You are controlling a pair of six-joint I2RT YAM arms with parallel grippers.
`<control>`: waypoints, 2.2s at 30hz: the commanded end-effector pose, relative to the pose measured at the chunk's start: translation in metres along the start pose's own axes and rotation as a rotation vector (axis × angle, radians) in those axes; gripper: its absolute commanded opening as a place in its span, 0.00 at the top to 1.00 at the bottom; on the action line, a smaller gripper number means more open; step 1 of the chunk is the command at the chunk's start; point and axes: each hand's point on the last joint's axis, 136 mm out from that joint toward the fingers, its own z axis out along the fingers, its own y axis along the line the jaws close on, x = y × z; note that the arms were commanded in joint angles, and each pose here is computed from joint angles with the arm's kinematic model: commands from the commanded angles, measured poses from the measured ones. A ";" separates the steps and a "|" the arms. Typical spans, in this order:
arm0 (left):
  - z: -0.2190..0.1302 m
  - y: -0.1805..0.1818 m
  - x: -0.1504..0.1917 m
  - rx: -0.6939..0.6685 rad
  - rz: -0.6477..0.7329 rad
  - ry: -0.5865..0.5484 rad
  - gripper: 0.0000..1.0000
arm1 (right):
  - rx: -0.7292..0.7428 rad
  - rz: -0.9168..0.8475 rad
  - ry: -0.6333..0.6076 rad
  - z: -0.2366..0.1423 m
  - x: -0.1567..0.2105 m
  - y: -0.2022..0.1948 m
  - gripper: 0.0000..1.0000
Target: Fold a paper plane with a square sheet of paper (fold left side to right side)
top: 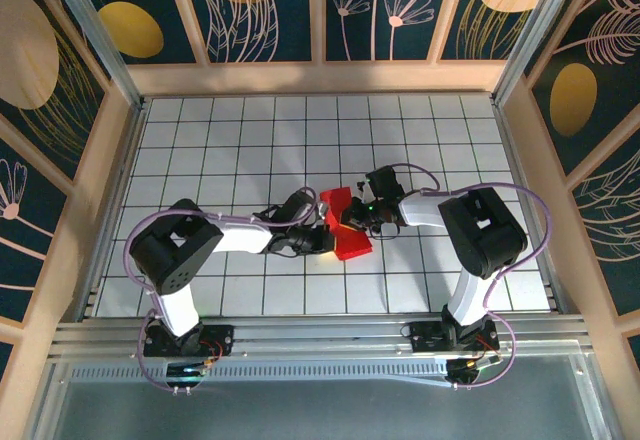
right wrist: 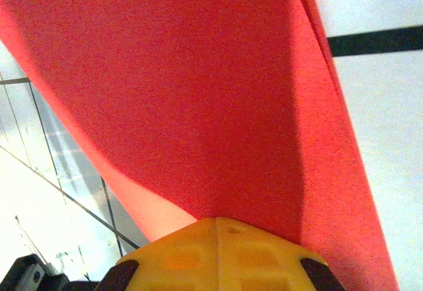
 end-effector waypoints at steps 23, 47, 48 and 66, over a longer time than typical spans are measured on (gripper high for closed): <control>0.014 -0.026 -0.014 0.097 -0.030 0.056 1.00 | 0.148 0.140 0.016 0.001 0.024 -0.059 1.00; 0.004 0.011 0.061 -0.006 -0.023 0.207 1.00 | 0.156 0.143 0.015 0.002 0.024 -0.060 1.00; 0.004 0.012 0.063 -0.007 -0.024 0.213 1.00 | 0.156 0.143 0.015 0.002 0.024 -0.061 1.00; -0.057 -0.031 -0.029 0.138 -0.012 -0.034 1.00 | 0.160 0.136 0.004 -0.002 0.025 -0.060 1.00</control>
